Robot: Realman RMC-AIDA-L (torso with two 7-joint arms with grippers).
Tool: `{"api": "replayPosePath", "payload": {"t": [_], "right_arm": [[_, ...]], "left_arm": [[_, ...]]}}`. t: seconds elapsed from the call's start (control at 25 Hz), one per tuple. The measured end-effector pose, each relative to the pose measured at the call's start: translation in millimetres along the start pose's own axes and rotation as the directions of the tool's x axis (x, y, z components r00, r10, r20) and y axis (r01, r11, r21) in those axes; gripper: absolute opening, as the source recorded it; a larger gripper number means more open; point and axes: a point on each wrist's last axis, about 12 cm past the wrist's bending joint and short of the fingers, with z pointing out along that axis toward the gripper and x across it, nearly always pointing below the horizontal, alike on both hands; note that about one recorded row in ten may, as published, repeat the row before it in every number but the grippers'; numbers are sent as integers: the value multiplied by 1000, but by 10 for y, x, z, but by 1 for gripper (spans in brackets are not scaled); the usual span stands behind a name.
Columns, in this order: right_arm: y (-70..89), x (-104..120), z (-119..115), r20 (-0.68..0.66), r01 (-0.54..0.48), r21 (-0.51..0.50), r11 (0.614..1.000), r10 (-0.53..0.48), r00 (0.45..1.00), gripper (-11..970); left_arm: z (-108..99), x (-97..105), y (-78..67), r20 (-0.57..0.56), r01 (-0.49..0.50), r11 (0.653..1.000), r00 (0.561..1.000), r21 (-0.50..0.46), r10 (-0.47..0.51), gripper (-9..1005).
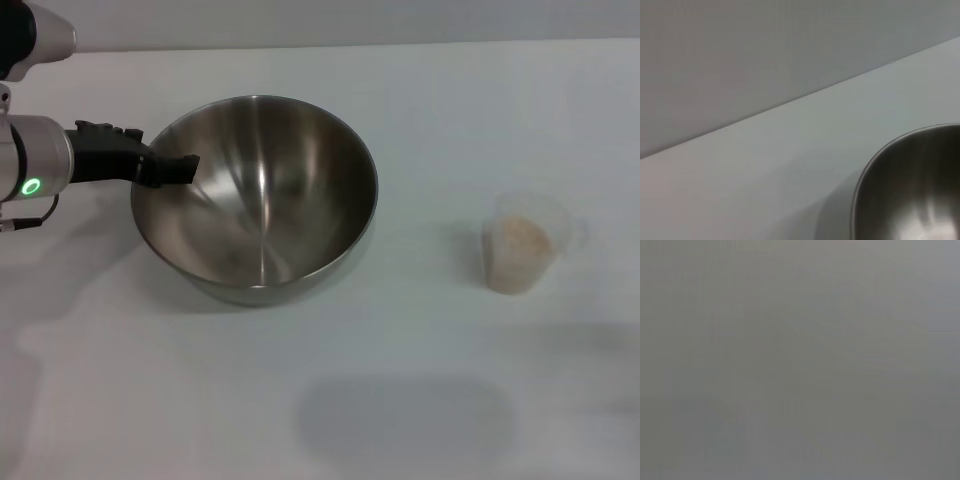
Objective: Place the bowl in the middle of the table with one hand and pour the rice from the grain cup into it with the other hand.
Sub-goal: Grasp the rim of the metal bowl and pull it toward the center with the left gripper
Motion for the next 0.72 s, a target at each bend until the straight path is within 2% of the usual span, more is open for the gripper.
{"api": "replayPosePath", "payload": {"t": [0.72], "right_arm": [[-5,3,7,-2,1,-1,1000,-1,1000,840]], "left_arm": [[59,69,17,-34,-2,1000,999,-7,2,788]]}}
